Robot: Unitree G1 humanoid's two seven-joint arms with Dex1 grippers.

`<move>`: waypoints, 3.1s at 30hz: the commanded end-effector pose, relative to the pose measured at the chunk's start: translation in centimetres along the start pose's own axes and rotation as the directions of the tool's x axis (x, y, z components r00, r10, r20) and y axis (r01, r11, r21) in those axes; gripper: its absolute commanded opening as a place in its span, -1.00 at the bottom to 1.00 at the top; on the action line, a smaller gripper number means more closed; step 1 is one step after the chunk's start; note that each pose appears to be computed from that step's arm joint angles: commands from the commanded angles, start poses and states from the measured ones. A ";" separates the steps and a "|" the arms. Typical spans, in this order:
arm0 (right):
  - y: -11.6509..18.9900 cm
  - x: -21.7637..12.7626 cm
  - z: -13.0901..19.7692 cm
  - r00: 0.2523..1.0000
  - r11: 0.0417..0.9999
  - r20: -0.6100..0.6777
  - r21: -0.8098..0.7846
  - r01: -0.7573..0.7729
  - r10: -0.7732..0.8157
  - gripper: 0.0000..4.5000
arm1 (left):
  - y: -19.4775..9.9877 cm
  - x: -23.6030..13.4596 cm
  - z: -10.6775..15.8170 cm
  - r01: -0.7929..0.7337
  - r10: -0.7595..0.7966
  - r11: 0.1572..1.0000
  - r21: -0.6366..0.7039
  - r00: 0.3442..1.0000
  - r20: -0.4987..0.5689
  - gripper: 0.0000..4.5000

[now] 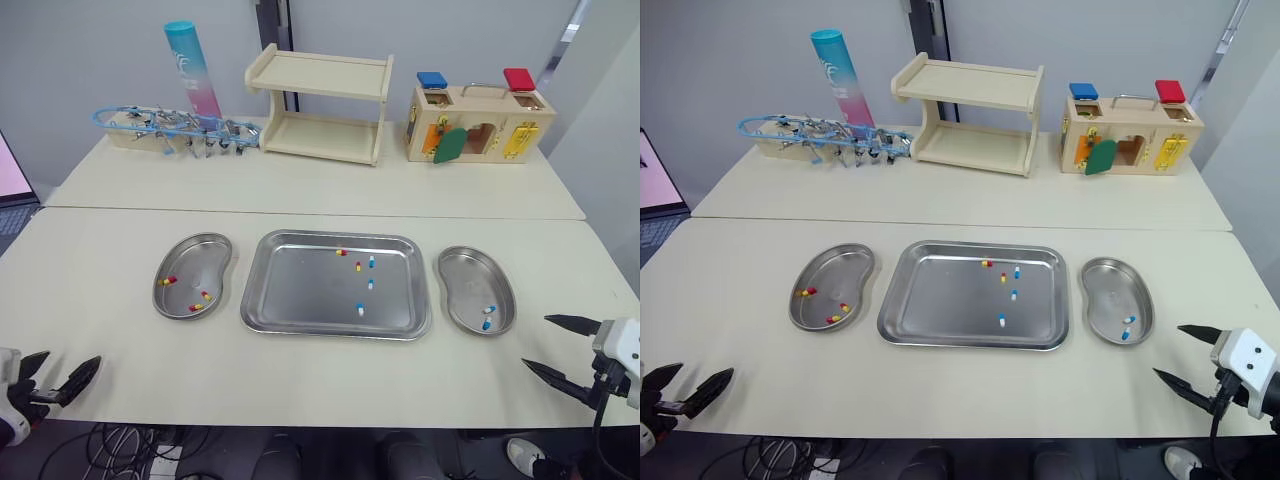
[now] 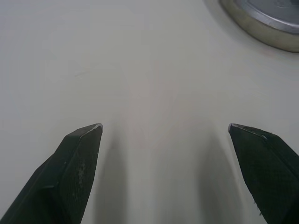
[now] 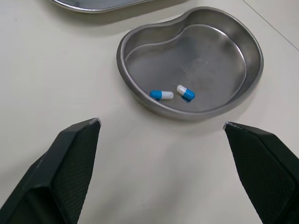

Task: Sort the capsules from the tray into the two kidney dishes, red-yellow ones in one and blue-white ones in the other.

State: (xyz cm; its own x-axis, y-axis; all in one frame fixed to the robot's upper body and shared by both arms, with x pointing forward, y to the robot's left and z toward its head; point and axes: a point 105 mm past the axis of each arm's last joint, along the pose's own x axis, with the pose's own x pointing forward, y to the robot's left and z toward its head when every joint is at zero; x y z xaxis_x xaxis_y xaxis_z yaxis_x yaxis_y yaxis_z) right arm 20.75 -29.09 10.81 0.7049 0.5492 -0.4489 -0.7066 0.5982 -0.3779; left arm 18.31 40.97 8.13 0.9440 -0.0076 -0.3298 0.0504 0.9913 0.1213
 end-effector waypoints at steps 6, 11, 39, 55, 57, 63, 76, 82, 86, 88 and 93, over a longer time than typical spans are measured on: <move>0.0 0.4 1.2 0.998 0.998 0.029 -0.034 -0.046 0.047 1.00 | -0.5 -0.8 1.1 0.026 -0.026 0.999 0.047 1.000 0.014 0.98; -0.7 0.6 1.3 0.997 0.994 0.008 -0.078 -0.074 0.075 1.00 | -1.2 -0.8 1.3 0.059 -0.060 0.996 0.059 0.998 0.006 0.98; 9.4 10.4 9.2 0.921 0.996 0.384 0.038 -0.078 0.057 1.00 | -10.1 4.3 10.3 0.476 -0.534 0.800 0.367 0.843 0.072 0.98; 9.9 11.0 10.8 0.921 0.994 0.389 0.096 -0.045 0.004 1.00 | -23.2 14.6 16.5 0.742 -0.882 0.343 0.575 0.466 -0.074 0.27; 10.2 11.0 10.7 0.923 0.994 0.386 0.101 -0.042 0.000 1.00 | -24.3 15.9 16.7 0.742 -0.887 0.313 0.592 0.452 -0.097 0.14; 10.3 10.9 11.0 0.924 0.992 0.382 0.124 -0.021 -0.028 1.00 | -26.5 18.2 16.5 0.743 -0.875 0.269 0.612 0.454 -0.166 0.14; 11.1 11.2 11.2 0.943 0.982 0.327 0.189 -0.003 -0.060 1.00 | -29.8 20.4 15.9 0.756 -0.826 0.281 0.591 0.504 -0.252 0.14; 11.4 11.0 11.5 0.944 0.980 0.324 0.200 -0.002 -0.064 1.00 | -30.5 21.0 16.0 0.739 -0.804 0.307 0.599 0.539 -0.252 0.14; 11.6 10.9 11.6 0.946 0.978 0.316 0.208 0.003 -0.070 1.00 | -31.2 21.2 16.4 0.727 -0.795 0.313 0.611 0.553 -0.249 0.14; 11.7 10.9 11.6 0.947 0.977 0.314 0.212 0.003 -0.071 1.00 | -31.4 21.3 16.4 0.725 -0.791 0.318 0.611 0.558 -0.250 0.14; 11.9 10.8 11.7 0.948 0.975 0.307 0.222 0.008 -0.078 1.00 | -31.9 21.5 16.0 0.733 -0.780 0.323 0.599 0.565 -0.270 0.14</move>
State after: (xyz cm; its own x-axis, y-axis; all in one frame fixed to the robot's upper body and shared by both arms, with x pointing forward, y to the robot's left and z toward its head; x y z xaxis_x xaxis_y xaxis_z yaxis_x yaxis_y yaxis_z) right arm 20.89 -9.66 9.60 0.7401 0.6445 -0.1920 -0.6719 0.7201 -0.1732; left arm 41.71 7.29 11.35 0.3800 -0.7488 -0.5431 0.9154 0.2198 0.3373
